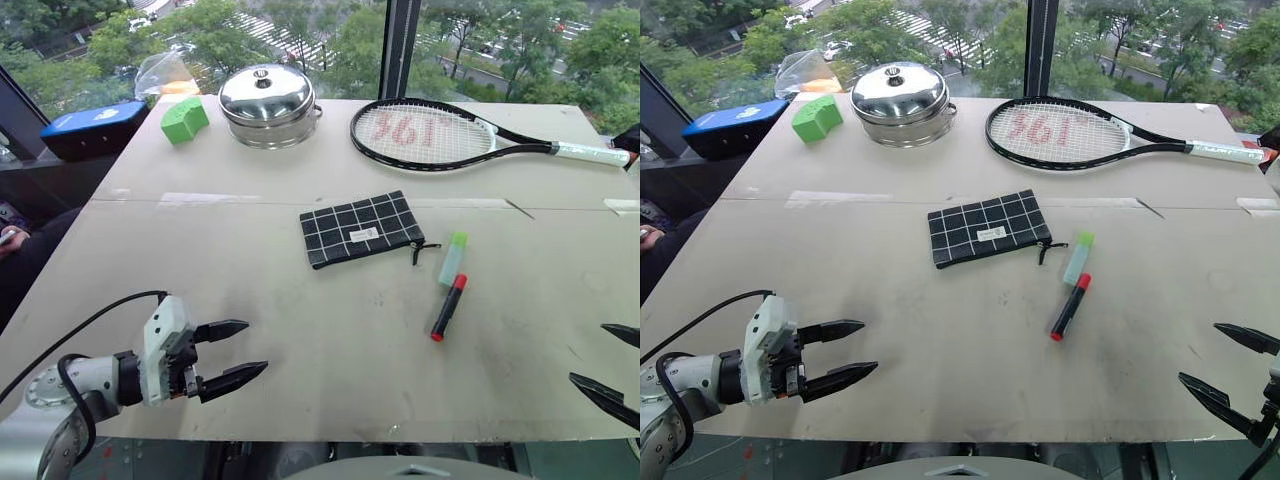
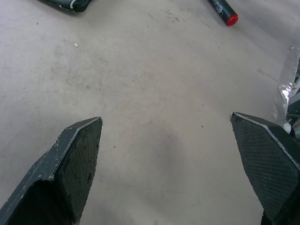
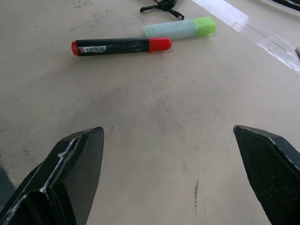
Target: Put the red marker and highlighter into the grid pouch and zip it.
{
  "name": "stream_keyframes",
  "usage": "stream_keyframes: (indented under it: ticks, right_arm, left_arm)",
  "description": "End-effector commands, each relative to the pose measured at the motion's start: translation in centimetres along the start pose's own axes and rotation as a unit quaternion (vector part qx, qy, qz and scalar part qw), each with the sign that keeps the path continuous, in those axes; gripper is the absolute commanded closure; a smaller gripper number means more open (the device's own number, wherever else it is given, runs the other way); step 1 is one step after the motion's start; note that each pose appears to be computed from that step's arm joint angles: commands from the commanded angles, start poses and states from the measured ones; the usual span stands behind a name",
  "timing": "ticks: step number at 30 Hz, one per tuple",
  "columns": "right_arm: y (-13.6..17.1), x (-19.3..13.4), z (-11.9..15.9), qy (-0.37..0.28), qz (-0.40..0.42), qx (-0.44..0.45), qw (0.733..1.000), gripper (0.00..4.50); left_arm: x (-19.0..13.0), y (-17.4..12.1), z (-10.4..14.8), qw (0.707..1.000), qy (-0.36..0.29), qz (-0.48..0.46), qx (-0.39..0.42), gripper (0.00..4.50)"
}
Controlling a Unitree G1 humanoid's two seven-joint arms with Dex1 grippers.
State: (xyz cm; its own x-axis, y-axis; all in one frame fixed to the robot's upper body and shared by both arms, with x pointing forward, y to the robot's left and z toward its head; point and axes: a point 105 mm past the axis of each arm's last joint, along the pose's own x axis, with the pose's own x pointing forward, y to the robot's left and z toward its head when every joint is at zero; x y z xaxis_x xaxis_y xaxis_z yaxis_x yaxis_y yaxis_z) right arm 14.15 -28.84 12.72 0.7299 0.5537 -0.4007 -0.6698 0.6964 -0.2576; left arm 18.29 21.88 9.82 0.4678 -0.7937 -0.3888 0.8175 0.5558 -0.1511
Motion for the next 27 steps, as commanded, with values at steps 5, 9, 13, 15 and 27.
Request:
stream_keyframes:
  ticks: [5,9,13,15,27]
  right_arm:
    - [0.4,2.4,1.7,-0.051,-0.011,-0.006,0.999,0.0]
    - [1.7,3.6,4.2,-0.087,0.014,-0.024,0.996,0.0]
    - [4.3,4.8,7.0,-0.126,0.066,-0.025,0.989,0.0]
    - [5.2,5.3,8.1,-0.143,0.083,-0.023,0.986,0.0]
    - [6.9,5.9,9.7,-0.171,0.114,-0.024,0.978,0.0]
  left_arm:
    - [3.8,3.3,5.9,0.986,-0.073,0.128,0.072,0.06]
    - [5.2,4.0,7.4,0.964,-0.035,0.172,0.2,0.06]
    - [6.3,4.9,7.3,0.912,0.025,0.217,0.348,0.06]
    - [6.8,5.0,7.3,0.898,0.031,0.209,0.387,0.06]
    - [10.0,7.9,5.8,0.81,0.04,0.137,0.568,0.06]
